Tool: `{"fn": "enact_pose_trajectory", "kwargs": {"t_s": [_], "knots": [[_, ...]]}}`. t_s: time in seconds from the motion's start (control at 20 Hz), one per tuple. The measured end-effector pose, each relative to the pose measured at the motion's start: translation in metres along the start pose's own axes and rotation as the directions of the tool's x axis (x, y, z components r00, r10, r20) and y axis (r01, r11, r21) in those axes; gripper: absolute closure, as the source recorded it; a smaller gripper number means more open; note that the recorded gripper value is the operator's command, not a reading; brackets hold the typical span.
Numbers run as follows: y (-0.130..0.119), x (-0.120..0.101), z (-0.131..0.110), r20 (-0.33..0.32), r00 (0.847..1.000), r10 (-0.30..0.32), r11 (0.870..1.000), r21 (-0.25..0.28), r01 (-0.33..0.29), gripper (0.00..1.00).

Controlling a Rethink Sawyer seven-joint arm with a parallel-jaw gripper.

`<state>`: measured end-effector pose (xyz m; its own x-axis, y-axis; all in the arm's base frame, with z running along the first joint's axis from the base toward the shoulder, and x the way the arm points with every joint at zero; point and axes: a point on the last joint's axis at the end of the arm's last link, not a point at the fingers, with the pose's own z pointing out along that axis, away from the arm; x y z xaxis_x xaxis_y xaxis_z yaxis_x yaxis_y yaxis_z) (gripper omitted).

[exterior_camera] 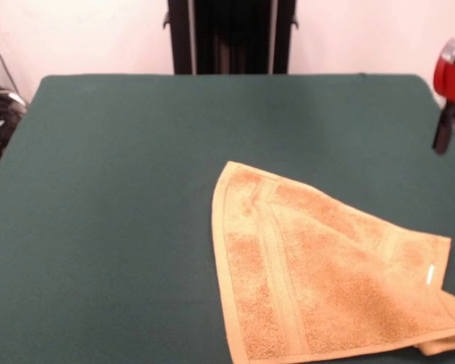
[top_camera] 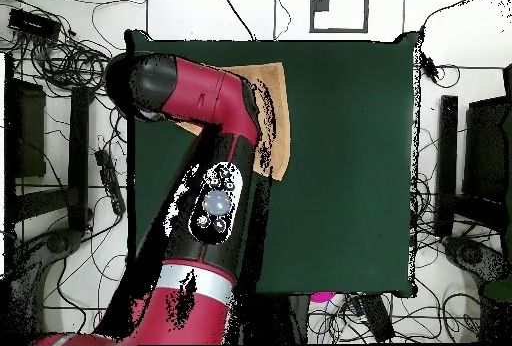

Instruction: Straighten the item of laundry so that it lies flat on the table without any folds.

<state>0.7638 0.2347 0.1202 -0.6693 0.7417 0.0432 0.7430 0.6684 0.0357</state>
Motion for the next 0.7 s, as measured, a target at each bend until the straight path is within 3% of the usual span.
{"fn": "enact_pose_trajectory", "kwargs": {"t_s": [0.35, 0.7], "knots": [[0.01, -0.017, 0.037, 0.118, 0.993, -0.008, 0.998, -0.057, 0.015, 0.0], [0.002, -0.011, 0.11, 0.11, 0.993, -0.038, 0.999, -0.005, 0.039, 0.0]]}}
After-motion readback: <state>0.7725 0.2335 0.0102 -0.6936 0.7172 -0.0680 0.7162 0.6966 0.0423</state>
